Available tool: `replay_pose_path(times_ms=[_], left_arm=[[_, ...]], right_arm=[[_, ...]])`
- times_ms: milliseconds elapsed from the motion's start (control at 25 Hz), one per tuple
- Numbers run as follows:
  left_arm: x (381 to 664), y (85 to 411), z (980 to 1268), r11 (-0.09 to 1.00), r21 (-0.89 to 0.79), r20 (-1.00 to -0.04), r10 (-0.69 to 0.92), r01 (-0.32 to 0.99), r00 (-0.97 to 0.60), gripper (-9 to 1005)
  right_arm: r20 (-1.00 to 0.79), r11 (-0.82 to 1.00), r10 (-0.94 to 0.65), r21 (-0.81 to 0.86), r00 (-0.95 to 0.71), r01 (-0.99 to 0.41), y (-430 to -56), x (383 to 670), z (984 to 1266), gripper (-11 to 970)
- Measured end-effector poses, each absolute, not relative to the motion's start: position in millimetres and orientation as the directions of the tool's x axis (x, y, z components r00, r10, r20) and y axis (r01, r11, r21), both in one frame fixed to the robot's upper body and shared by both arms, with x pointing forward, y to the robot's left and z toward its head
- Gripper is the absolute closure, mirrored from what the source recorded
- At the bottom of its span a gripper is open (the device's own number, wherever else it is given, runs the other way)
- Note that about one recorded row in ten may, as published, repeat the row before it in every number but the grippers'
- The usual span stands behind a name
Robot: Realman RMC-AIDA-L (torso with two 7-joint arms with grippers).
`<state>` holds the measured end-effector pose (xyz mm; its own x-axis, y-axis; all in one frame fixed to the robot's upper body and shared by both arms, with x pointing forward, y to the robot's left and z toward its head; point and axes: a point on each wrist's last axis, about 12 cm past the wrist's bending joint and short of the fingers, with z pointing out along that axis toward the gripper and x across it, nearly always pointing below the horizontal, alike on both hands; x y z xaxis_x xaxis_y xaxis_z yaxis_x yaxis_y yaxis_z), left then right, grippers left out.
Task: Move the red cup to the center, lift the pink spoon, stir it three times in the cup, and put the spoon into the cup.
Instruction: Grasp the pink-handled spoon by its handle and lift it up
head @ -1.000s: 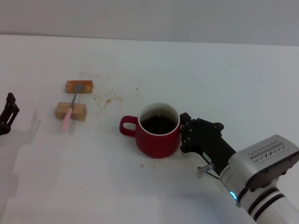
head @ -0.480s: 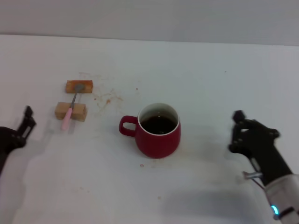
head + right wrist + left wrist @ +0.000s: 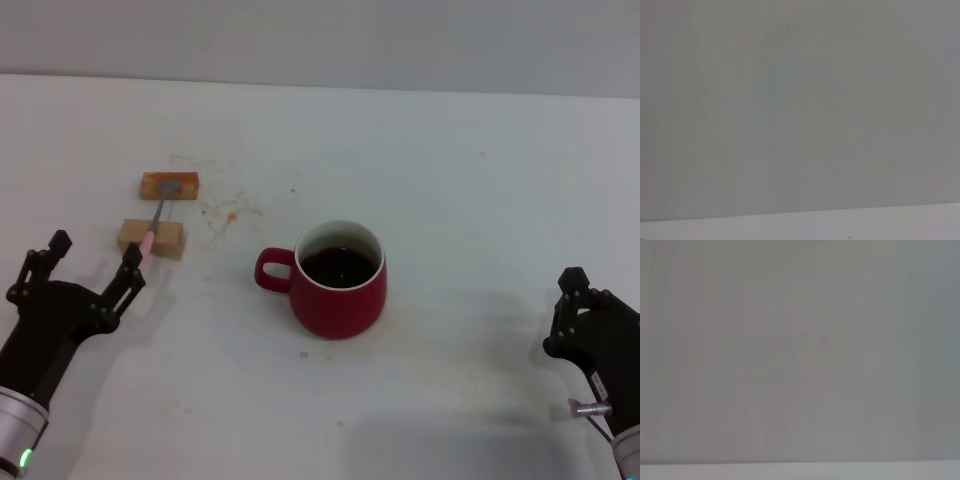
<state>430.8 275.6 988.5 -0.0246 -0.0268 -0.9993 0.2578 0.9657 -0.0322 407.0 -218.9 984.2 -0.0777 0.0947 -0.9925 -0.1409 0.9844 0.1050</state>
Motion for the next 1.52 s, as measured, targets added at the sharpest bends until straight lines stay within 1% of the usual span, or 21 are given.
replay_pose_path(times_ms=[200, 560, 1520], left_arm=[[431, 269, 985, 0.956, -0.027, -0.999, -0.012, 0.294, -0.051, 189], [435, 262, 976, 0.956, -0.044, -0.990, -0.002, 0.290, -0.141, 191], [452, 257, 976, 0.950, -0.022, -0.986, 0.032, 0.313, -0.165, 197]], right_arm=[[-0.992, 0.985, 0.095, 0.105, -0.081, -0.137, -219, 405, 983, 958], [-0.993, 0.985, 0.093, 0.102, -0.069, -0.141, -220, 406, 985, 959], [-0.994, 0.985, 0.099, 0.105, -0.053, -0.140, -220, 403, 987, 959]])
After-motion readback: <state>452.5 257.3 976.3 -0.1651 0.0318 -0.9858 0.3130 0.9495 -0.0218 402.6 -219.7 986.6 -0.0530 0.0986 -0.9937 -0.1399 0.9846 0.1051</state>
